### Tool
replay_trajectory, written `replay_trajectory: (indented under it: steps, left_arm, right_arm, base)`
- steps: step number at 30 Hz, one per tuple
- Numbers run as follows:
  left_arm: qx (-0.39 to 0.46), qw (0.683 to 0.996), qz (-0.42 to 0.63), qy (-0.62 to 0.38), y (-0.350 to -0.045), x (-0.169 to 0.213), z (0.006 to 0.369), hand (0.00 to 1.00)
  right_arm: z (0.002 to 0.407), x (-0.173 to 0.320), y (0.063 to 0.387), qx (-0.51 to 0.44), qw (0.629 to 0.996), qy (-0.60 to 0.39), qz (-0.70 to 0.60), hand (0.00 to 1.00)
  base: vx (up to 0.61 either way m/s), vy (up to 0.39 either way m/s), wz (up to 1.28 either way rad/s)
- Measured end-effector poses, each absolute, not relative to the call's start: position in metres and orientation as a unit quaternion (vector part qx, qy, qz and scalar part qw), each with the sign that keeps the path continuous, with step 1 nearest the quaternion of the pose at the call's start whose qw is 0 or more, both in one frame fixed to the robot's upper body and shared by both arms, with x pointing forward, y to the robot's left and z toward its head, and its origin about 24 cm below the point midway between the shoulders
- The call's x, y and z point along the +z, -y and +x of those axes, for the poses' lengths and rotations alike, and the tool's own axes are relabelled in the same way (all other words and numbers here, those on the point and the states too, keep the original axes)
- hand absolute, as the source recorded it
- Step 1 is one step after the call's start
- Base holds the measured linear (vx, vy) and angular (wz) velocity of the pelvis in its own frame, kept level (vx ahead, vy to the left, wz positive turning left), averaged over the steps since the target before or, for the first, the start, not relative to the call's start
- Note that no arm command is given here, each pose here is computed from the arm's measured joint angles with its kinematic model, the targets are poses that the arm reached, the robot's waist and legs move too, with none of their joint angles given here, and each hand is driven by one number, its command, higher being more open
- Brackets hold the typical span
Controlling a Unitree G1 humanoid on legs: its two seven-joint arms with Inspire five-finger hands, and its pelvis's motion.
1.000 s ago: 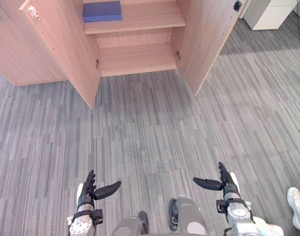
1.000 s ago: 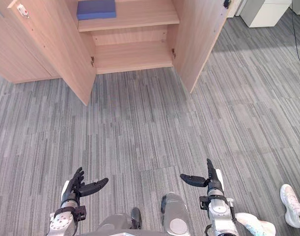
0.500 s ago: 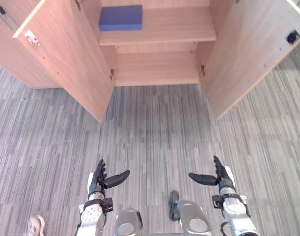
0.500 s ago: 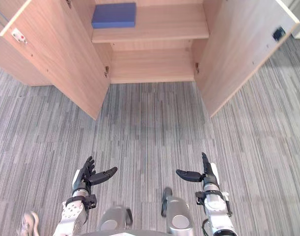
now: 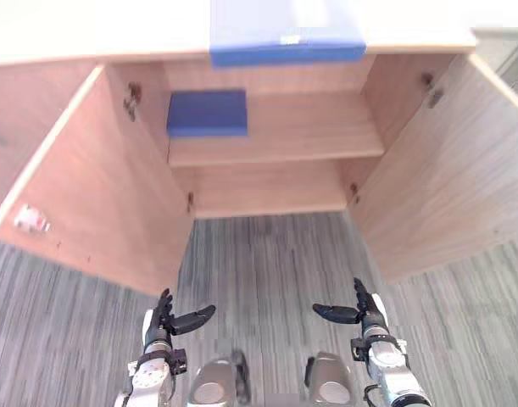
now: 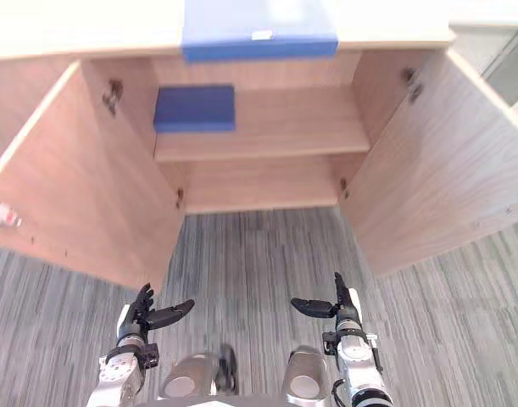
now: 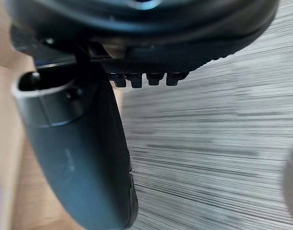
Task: Walk over to the cabinet, pick up the folder, carry it to the office cabinet, place the folder inside the office cabinet, then close the office cabinet door
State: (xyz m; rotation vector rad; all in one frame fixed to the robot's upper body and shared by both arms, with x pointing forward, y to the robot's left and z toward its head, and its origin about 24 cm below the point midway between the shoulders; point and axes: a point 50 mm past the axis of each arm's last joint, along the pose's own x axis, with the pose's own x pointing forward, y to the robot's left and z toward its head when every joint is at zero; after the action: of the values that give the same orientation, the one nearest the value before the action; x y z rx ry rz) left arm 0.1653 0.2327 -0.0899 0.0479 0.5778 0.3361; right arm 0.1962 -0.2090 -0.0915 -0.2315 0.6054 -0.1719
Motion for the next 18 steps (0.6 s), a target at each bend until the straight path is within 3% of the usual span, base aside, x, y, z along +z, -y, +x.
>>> replay_trajectory:
  steps: [6, 11, 18]
  left_arm:
    - [0.165, 0.940, 0.022, -0.299, -0.233, -0.096, 0.163, 1.00]
    - [0.146, 0.937, 0.004, -0.317, -0.215, -0.104, 0.160, 1.00]
    - [0.134, 0.940, -0.007, -0.314, -0.204, -0.104, 0.162, 1.00]
  right_arm:
    - [0.180, -0.100, 0.216, -0.090, 0.934, -0.322, -0.124, 1.00]
    - [0.170, -0.106, 0.224, -0.096, 0.922, -0.352, -0.132, 1.00]
    - [0.180, -0.096, 0.235, -0.134, 0.928, -0.325, -0.119, 1.00]
  base:
    - [0.47, -0.181, 0.14]
    - [0.50, -0.273, 0.06]
    - [0.35, -0.049, -0.24]
